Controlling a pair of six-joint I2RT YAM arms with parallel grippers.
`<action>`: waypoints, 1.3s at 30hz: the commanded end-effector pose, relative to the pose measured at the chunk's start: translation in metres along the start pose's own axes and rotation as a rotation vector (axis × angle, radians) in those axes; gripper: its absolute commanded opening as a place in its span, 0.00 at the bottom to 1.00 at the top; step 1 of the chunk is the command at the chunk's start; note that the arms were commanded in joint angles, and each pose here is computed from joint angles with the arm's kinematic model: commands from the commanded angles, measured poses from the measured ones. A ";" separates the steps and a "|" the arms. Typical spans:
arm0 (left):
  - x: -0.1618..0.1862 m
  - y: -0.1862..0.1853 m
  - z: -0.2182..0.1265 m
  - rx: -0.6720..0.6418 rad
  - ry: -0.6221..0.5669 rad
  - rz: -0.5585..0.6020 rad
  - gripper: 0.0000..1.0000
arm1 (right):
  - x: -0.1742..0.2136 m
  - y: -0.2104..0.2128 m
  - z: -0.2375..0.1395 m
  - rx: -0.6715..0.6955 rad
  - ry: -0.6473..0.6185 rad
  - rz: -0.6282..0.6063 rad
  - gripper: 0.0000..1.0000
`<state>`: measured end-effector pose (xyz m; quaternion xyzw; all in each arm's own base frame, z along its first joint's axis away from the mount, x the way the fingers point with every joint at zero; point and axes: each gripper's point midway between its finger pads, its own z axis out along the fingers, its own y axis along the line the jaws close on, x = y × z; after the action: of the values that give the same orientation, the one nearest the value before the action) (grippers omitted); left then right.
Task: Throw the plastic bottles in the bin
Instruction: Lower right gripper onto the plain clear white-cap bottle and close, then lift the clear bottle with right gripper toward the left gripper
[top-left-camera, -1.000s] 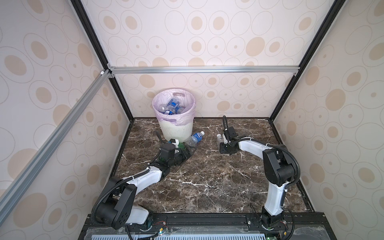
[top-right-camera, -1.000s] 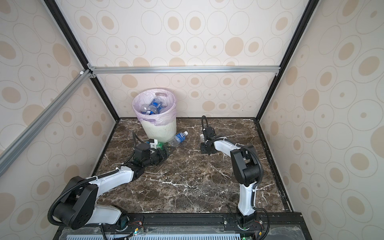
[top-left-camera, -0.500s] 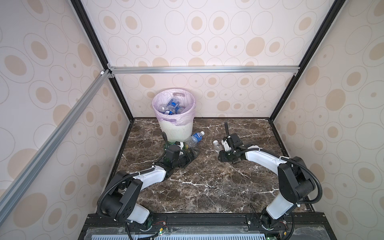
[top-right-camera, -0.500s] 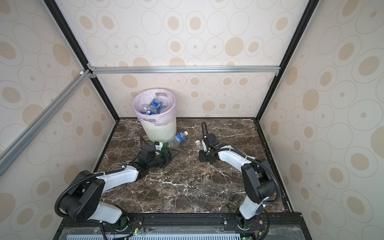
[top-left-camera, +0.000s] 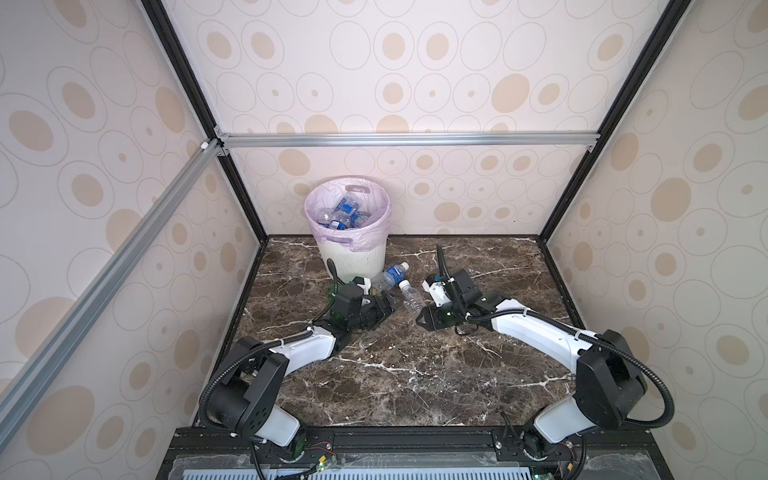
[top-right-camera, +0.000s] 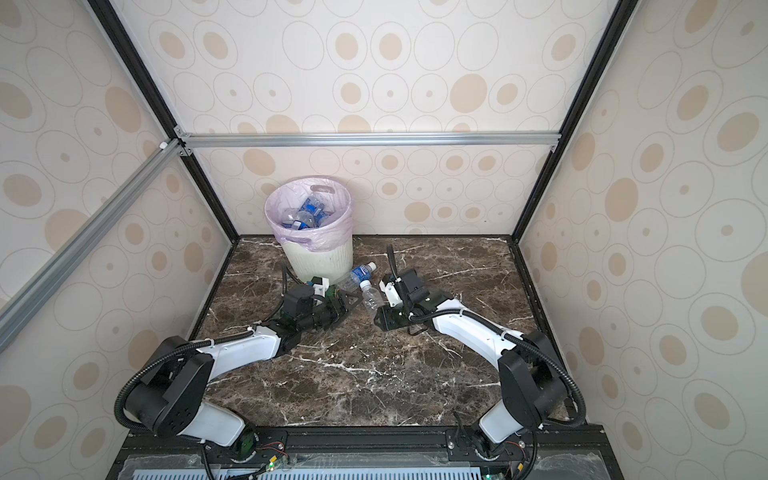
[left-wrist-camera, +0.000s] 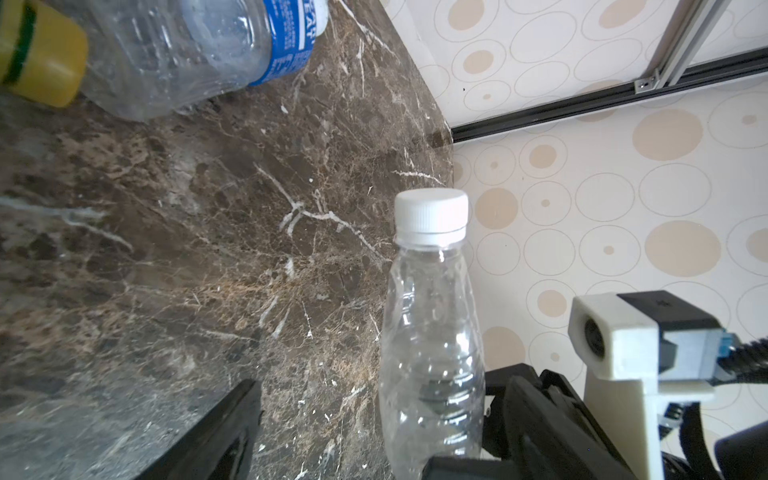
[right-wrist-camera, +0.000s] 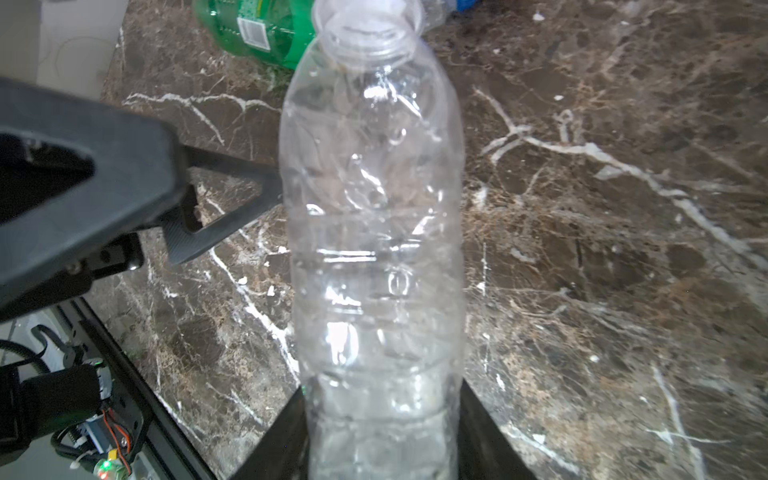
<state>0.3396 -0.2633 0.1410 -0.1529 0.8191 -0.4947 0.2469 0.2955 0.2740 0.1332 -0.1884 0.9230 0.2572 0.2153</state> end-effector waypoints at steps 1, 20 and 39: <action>-0.006 -0.021 0.004 0.054 -0.007 0.008 0.87 | -0.016 0.029 -0.008 -0.074 -0.049 -0.068 0.49; -0.013 -0.029 -0.001 0.069 -0.048 0.004 0.53 | -0.023 0.059 -0.016 -0.143 -0.083 -0.101 0.53; -0.034 -0.025 -0.026 0.013 -0.144 -0.011 0.48 | -0.035 0.061 -0.046 -0.117 -0.169 -0.122 0.92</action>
<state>0.3482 -0.2481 0.1669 -0.1808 0.8031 -0.4909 0.2853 0.2790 0.3059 0.1835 -0.2296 0.8853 0.3096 0.2603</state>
